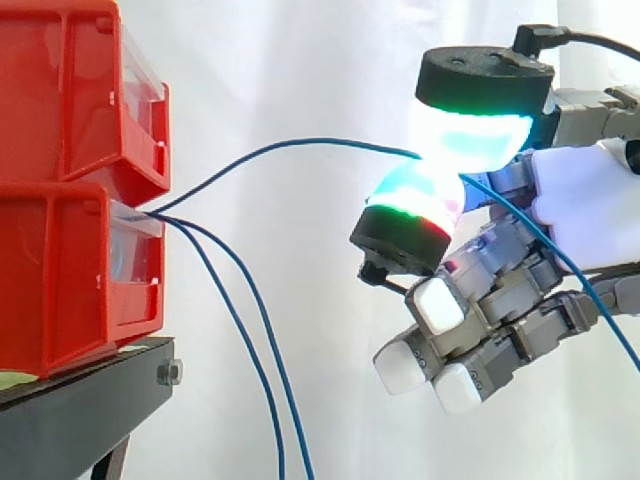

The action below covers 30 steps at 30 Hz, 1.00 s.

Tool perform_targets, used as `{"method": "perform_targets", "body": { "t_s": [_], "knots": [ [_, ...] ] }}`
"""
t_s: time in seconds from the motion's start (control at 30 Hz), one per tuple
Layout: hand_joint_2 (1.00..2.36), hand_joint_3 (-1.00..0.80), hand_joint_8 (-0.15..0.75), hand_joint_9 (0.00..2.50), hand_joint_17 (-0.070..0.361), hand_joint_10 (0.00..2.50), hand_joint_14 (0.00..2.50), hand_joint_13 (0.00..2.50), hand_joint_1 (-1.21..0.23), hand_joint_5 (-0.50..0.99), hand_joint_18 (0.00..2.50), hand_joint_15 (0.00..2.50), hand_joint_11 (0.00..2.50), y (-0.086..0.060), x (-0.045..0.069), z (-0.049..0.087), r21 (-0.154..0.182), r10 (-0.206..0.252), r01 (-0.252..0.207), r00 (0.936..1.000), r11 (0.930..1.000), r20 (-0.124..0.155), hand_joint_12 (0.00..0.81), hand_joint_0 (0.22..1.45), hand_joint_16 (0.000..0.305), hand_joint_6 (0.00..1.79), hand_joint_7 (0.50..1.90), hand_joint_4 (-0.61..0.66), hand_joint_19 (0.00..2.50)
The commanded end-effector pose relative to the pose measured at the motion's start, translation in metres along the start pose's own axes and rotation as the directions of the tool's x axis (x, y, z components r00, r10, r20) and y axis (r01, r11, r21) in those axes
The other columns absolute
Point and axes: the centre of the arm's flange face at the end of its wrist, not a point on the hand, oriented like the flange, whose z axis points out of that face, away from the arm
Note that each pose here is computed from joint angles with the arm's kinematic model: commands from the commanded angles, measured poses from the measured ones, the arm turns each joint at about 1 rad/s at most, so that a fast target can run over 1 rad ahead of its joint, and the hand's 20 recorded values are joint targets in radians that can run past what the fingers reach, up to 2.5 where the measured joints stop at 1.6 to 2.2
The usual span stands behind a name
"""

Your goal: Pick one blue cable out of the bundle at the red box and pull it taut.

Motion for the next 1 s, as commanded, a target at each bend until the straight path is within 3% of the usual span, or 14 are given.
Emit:
{"method": "perform_targets", "body": {
  "t_s": [0.0, 0.27, 0.47, 0.97],
  "knots": [
    [1.09, 0.09, 0.322, 0.74, 0.137, 0.01, 0.01, 0.57, -0.89, -0.09, 0.54, 0.29, 0.4, -0.0004, 0.0, -0.0001, 0.001, 0.0, 0.0, 1.0, 1.0, 0.0, 0.4, 0.63, 0.061, 0.88, 1.4, -0.09, 0.28],
    [1.1, 0.08, 0.311, 0.74, 0.137, 0.01, 0.01, 0.59, -0.89, -0.09, 0.53, 0.31, 0.4, -0.0005, -0.0001, -0.0002, 0.002, -0.001, 0.001, 1.0, 1.0, 0.0, 0.392, 0.63, 0.061, 0.88, 1.4, -0.11, 0.28],
    [1.08, 0.05, 0.309, 0.65, 0.144, 0.01, 0.01, 0.44, -0.9, -0.1, 0.39, 0.21, 0.32, -0.0004, 0.0, -0.0001, 0.001, 0.0, 0.0, 1.0, 1.0, 0.0, 0.414, 0.63, 0.064, 0.88, 1.38, -0.09, 0.19],
    [1.06, 0.05, 0.313, 0.65, 0.142, 0.01, 0.01, 0.43, -0.9, -0.1, 0.39, 0.21, 0.32, -0.0004, 0.0, -0.0001, 0.001, 0.0, 0.0, 1.0, 1.0, 0.0, 0.409, 0.63, 0.063, 0.88, 1.37, -0.08, 0.2]
  ]
}}
